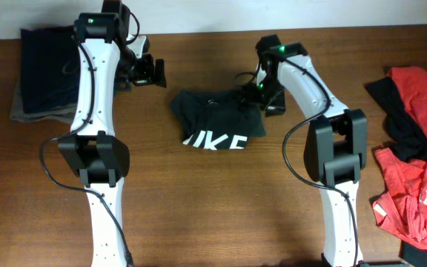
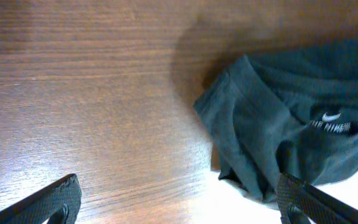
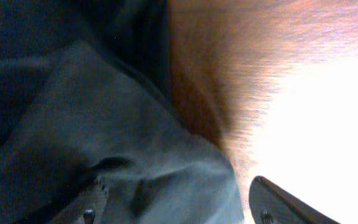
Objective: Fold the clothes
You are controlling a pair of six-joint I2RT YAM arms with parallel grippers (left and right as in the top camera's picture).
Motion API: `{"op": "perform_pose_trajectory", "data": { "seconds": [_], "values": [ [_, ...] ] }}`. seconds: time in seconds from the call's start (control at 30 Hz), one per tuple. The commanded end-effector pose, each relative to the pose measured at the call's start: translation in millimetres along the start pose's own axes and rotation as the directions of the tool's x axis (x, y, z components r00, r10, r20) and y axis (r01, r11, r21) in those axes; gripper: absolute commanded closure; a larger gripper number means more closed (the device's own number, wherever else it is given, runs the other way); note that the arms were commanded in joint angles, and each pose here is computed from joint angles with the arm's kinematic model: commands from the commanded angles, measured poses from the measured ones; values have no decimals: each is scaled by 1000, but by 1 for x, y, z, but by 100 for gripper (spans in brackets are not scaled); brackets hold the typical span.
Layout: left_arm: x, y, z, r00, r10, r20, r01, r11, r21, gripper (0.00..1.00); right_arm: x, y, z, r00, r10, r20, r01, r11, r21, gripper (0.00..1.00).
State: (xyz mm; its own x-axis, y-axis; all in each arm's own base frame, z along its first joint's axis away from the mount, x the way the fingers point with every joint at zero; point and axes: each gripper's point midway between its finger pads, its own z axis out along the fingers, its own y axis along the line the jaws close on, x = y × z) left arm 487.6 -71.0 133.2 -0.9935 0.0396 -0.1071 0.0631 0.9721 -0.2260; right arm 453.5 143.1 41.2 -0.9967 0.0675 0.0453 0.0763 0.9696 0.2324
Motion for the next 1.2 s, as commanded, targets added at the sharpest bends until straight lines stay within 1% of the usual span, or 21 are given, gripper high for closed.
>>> {"op": "perform_pose_trajectory", "data": {
  "seconds": [0.0, 0.07, 0.17, 0.27, 0.33, 0.37, 0.5, 0.57, 0.63, 0.73, 0.93, 1.0, 1.03, 1.17],
  "values": [
    [3, -6, 6, 997, 78, -20, -77, 997, 31, 1, -16, -16, -39, 997, 3, 82, -9, 998, 69, 21],
    [6, -14, 5, 997, 77, -28, -74, 995, 73, 1, -16, -26, -58, 996, 20, 90, -29, 994, 101, 20],
    [7, -24, 5, 996, 80, -30, -76, 990, 121, 1, -16, -31, -84, 993, 38, 109, -49, 994, 100, 19],
    [-1, -26, 6, 996, 90, 3, -90, 989, 120, 1, -21, -27, -95, 990, -64, 126, 56, 996, 72, 18],
    [-5, -27, 6, 996, 92, 20, -94, 988, 119, 1, -26, -26, -94, 985, -94, 143, 84, 994, 74, 18],
    [-6, -27, 6, 995, 93, 24, -95, 988, 119, 1, -29, -26, -92, 984, -96, 151, 86, 994, 73, 25],
    [-10, -27, 6, 995, 96, 40, -100, 988, 118, 1, -56, -16, -85, 964, -117, 240, 110, 993, 42, 74],
    [-10, -27, 6, 994, 97, 42, -101, 988, 118, 1, -72, 0, -81, 947, -131, 293, 145, 989, -24, 95],
    [-10, -27, 6, 995, 96, 38, -100, 988, 118, 1, -84, 17, -78, 931, -145, 336, 187, 978, -97, 96],
    [-8, -27, 6, 995, 94, 31, -98, 988, 118, 1, -93, 29, -72, 920, -145, 364, 206, 970, -133, 96],
    [-10, -27, 6, 994, 97, 40, -101, 988, 118, 1, -95, 43, -43, 924, -170, 343, 228, 965, -134, 96],
    [-13, -28, 6, 994, 99, 50, -104, 988, 117, 1, -95, 47, -33, 931, -153, 331, 210, 967, -142, 96],
    [-15, -28, 6, 993, 101, 59, -107, 987, 117, 1, -93, 50, -30, 935, -140, 325, 196, 969, -149, 96],
    [-28, -29, 5, 987, 113, 113, -126, 986, 113, 1, -85, 61, -15, 942, -162, 295, 212, 966, -147, 96]
  ]
}}
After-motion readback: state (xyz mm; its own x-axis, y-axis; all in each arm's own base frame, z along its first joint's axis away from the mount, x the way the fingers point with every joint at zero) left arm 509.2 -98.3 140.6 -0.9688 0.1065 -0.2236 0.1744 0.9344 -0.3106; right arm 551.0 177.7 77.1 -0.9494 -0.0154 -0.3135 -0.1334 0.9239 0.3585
